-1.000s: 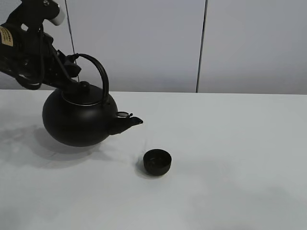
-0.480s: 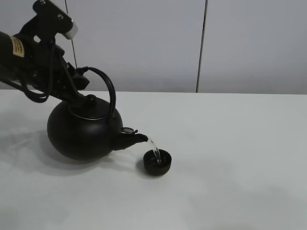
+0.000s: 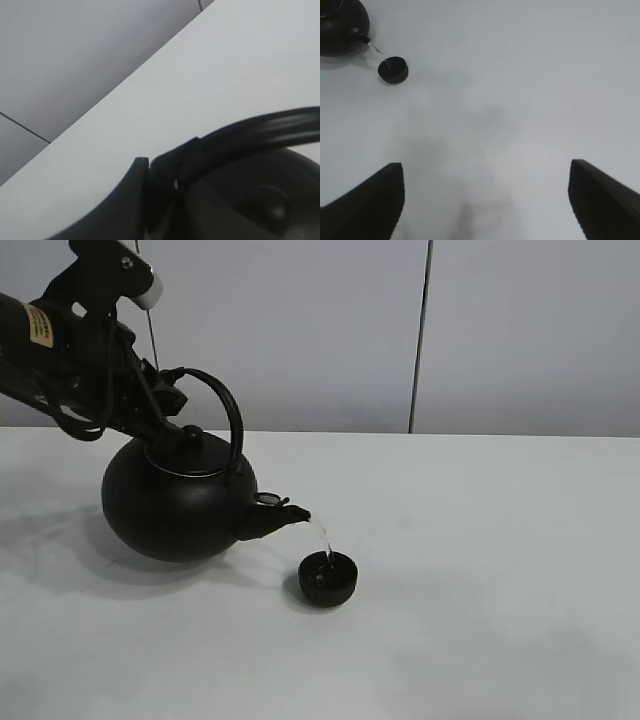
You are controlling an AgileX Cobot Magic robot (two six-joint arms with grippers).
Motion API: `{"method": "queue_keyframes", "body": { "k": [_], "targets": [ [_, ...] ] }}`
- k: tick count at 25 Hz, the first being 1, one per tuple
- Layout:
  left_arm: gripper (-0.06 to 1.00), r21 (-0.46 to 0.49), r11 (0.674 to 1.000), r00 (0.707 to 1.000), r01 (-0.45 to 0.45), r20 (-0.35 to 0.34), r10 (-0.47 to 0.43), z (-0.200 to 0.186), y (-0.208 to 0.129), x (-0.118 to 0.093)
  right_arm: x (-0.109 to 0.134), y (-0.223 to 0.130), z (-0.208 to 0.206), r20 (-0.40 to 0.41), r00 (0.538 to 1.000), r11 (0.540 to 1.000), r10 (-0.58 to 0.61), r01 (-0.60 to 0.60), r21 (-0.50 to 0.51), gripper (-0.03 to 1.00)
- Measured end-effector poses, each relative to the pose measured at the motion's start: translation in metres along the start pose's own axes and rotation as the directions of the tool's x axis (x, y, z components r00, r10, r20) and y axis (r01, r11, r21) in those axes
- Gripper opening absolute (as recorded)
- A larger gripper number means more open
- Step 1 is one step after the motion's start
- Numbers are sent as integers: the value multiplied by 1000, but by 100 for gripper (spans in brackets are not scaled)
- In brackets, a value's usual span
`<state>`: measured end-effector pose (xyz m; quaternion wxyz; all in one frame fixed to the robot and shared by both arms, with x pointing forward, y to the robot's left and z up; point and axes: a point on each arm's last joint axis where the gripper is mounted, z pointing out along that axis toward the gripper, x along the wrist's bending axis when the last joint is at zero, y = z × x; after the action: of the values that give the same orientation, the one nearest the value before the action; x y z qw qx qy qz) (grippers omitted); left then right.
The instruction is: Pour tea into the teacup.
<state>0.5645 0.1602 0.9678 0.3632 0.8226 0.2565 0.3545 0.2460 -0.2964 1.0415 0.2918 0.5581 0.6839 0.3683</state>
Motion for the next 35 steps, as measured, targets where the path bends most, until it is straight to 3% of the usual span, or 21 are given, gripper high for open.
{"method": "queue_keyframes", "body": {
  "k": [8,15,21,30,35],
  "targets": [
    [11,-64,989,991,131,0,-131,2,4,0,0,0,0,-5,1000,1000,-2,2,0,61],
    [11,-114,961,967,253,14,-254,4,6,1,0,0,0,-5,1000,1000,-2,2,0,61],
    [11,-162,924,936,347,-5,-353,0,-4,15,0,0,0,-5,1000,1000,-2,2,1,61],
    [11,-202,896,915,396,1,-404,-14,-38,8,0,0,0,-5,1000,1000,-2,2,1,61],
    [11,-212,876,893,434,-30,-450,-22,-55,12,0,0,0,-5,1000,1000,-2,2,1,61]
  ]
}}
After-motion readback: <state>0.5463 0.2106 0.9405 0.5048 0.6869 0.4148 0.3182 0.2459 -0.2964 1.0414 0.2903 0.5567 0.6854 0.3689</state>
